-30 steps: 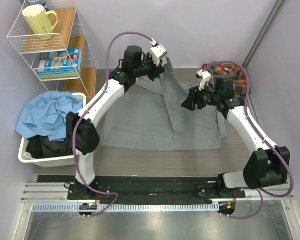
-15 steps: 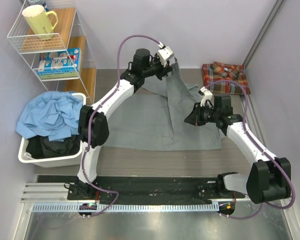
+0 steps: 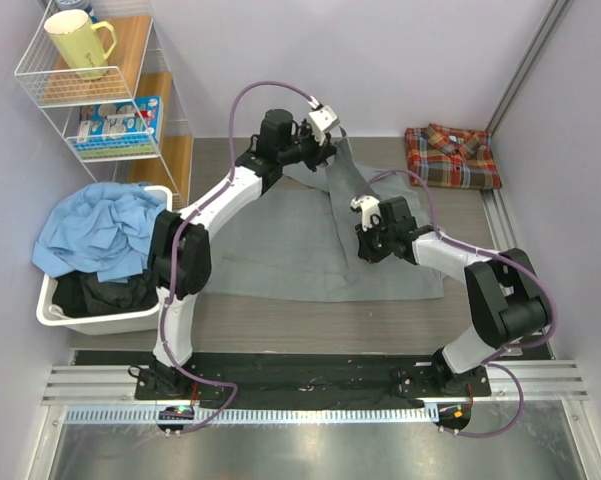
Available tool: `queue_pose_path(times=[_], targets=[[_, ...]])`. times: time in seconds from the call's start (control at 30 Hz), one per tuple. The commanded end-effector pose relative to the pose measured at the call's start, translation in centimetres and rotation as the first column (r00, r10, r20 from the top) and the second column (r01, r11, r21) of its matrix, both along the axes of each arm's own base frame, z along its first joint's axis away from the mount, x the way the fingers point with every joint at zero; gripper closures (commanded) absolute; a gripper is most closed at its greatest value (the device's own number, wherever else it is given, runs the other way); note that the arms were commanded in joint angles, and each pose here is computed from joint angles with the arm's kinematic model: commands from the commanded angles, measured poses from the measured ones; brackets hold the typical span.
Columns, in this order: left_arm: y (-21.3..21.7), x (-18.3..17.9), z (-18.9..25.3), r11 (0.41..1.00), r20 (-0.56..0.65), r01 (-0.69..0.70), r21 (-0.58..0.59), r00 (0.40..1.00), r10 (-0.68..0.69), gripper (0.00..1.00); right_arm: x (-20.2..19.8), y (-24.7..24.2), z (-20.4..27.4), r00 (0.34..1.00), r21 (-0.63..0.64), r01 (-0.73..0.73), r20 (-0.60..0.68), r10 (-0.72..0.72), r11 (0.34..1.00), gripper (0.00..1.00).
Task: Fold and stack the long sleeve shirts
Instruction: Fold the shirt
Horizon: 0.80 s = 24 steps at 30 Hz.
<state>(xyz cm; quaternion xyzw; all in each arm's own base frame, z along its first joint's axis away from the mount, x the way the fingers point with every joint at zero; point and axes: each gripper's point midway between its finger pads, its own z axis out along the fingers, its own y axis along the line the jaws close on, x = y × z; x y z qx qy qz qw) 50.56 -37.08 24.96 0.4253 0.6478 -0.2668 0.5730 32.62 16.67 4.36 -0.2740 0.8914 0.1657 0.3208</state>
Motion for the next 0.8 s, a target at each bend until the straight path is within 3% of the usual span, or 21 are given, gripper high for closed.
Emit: queue_pose_path(times=[0.0,0.2,0.4,0.47,0.5,0.57,0.6,0.77], targets=[[1.3,-1.3,6.3,0.994,0.076,0.028,-0.107,0.997,-0.020,1.00,3.0,-0.2,0.2,0.993,-0.088,0.018,0.121,-0.008,0.996,0.92],[1.5,-1.7,6.5,0.990,0.071,0.063,-0.126,0.996,-0.054,1.00,3.3,-0.8,-0.4,0.994,-0.151,0.030,0.112,-0.013,0.988,0.90],[0.8,-3.5,8.4,0.966,0.098,0.188,-0.180,0.980,-0.172,0.97,2.8,0.4,3.8,0.980,-0.091,-0.012,0.196,0.030,0.996,0.81],[1.0,-4.7,9.1,0.948,0.103,0.254,-0.190,0.966,-0.238,0.97,1.8,1.2,5.7,0.971,-0.053,-0.084,0.220,0.094,0.995,0.74],[1.3,-5.2,9.2,0.941,0.099,0.278,-0.193,0.960,-0.263,0.97,0.9,1.0,6.2,0.970,-0.055,-0.109,0.211,0.118,0.993,0.65],[2.4,-7.0,8.8,0.921,0.077,0.340,-0.190,0.940,-0.331,0.96,-0.5,1.1,9.1,0.948,-0.041,-0.170,0.265,0.174,0.985,0.55],[2.9,-7.6,8.3,0.915,0.068,0.362,-0.179,0.932,-0.356,0.96,-1.9,0.6,9.2,0.954,-0.051,-0.187,0.228,0.193,0.981,0.50],[6.5,-14.1,4.3,0.857,0.017,0.515,-0.018,0.857,-0.515,1.00,-5.5,-2.2,11.0,0.967,-0.064,-0.165,0.185,0.174,0.984,0.38]])
